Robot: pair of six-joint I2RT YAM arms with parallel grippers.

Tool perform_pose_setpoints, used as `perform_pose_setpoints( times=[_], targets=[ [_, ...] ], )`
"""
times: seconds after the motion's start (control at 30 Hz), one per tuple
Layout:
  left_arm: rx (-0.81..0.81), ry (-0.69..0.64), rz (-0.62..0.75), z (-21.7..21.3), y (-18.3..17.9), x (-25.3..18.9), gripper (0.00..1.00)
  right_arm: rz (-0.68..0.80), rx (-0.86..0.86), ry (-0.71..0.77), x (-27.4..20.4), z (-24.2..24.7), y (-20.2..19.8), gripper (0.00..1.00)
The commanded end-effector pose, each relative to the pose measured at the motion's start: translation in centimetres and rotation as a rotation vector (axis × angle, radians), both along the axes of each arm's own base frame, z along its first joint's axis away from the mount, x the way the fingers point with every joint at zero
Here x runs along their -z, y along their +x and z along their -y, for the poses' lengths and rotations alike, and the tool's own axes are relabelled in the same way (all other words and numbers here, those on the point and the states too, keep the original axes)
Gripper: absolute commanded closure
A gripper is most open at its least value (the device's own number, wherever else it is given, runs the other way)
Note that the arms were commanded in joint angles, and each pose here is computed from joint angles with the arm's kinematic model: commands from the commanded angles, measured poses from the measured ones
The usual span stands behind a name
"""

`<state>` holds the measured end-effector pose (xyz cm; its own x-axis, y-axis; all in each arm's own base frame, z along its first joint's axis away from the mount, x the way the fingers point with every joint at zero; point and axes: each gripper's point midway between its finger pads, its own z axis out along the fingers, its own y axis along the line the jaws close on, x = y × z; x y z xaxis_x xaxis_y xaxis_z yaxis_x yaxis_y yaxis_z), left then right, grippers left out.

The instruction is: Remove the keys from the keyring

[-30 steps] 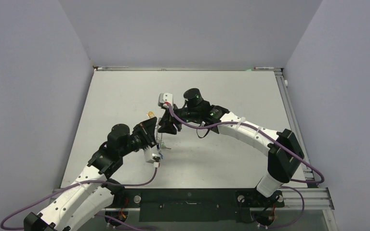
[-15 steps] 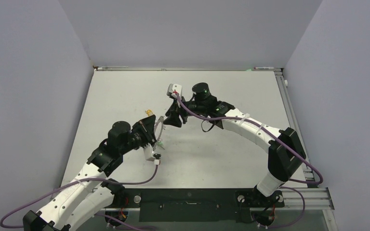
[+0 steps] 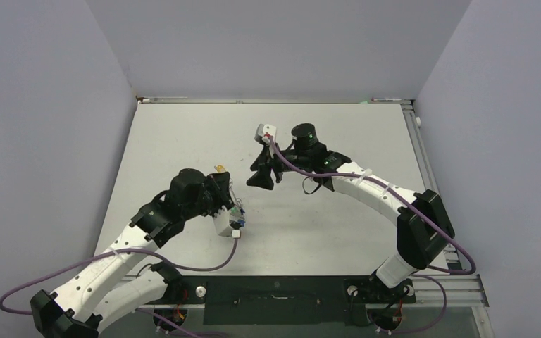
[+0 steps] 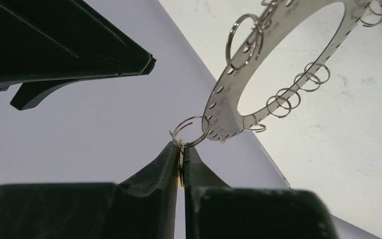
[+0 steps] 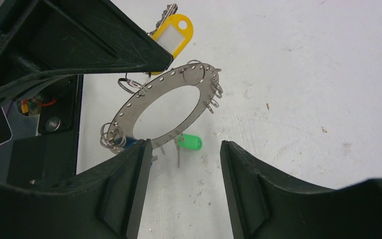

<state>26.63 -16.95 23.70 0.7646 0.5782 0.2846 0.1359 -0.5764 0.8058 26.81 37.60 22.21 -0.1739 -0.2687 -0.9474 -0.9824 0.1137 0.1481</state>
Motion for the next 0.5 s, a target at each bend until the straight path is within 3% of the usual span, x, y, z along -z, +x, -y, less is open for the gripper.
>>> perform_pose_setpoints(
  times=[0.0,0.47],
  targets=[
    [-0.052,-0.037,-0.059,0.1,-0.3,-0.3,1.0,0.075,-0.041,0.08,-2.8,0.4,-0.9,0.46],
    [-0.164,-0.128,-0.237,1.1,-1.5,1.6,1.0,0.03,-0.049,0.115,-1.2,0.6,-2.0,0.47]
  ],
)
